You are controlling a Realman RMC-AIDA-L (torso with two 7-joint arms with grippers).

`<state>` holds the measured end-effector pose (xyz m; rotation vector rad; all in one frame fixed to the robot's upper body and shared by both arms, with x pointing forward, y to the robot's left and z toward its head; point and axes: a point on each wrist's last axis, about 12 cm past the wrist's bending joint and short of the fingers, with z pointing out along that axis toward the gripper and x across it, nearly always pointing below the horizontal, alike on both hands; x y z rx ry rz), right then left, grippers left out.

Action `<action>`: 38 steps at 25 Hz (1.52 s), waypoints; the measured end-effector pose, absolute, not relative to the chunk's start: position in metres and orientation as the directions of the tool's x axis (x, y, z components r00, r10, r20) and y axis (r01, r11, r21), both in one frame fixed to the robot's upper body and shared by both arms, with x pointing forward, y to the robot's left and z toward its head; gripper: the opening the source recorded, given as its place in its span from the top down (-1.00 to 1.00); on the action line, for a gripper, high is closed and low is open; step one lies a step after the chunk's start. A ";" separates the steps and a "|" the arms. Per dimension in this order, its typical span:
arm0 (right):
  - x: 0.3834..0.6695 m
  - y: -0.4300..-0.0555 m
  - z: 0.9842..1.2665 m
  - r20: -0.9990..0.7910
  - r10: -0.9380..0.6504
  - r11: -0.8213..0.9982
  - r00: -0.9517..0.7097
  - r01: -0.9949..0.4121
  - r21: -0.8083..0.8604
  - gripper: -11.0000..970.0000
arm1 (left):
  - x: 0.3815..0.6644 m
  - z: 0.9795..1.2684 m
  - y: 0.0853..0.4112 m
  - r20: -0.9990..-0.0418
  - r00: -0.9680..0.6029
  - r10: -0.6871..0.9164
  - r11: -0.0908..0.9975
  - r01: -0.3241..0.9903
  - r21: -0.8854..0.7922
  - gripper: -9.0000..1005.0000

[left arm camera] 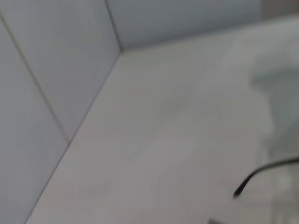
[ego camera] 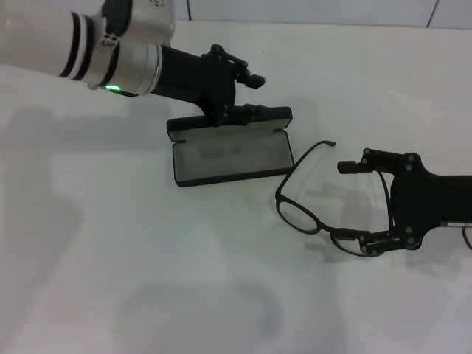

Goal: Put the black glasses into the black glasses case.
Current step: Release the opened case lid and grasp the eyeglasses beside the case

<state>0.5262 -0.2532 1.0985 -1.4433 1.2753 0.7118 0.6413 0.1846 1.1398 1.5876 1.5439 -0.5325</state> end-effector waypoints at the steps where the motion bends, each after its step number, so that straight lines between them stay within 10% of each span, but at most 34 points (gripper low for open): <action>1: 0.526 -0.253 1.099 -0.907 -0.331 0.103 0.259 -0.946 -0.308 -0.80 | 0.639 1.141 0.186 -0.806 0.150 0.572 0.110 0.960 0.257 0.24; 17: 0.566 -0.203 1.178 -0.781 -0.619 0.107 -0.078 -0.994 0.015 -0.73 | 0.598 1.104 0.229 -0.998 0.030 0.055 0.540 0.840 0.055 0.11; 24: 0.581 -0.163 1.213 -0.535 -0.820 0.154 -0.204 -0.978 0.138 -0.58 | 0.596 1.098 0.227 -1.000 0.014 0.016 0.572 0.820 0.021 0.11; 38: 0.580 -0.114 1.189 -0.307 -0.936 0.162 -0.172 -0.985 0.058 -0.11 | 0.590 1.093 0.223 -1.000 -0.008 -0.004 0.565 0.825 -0.009 0.11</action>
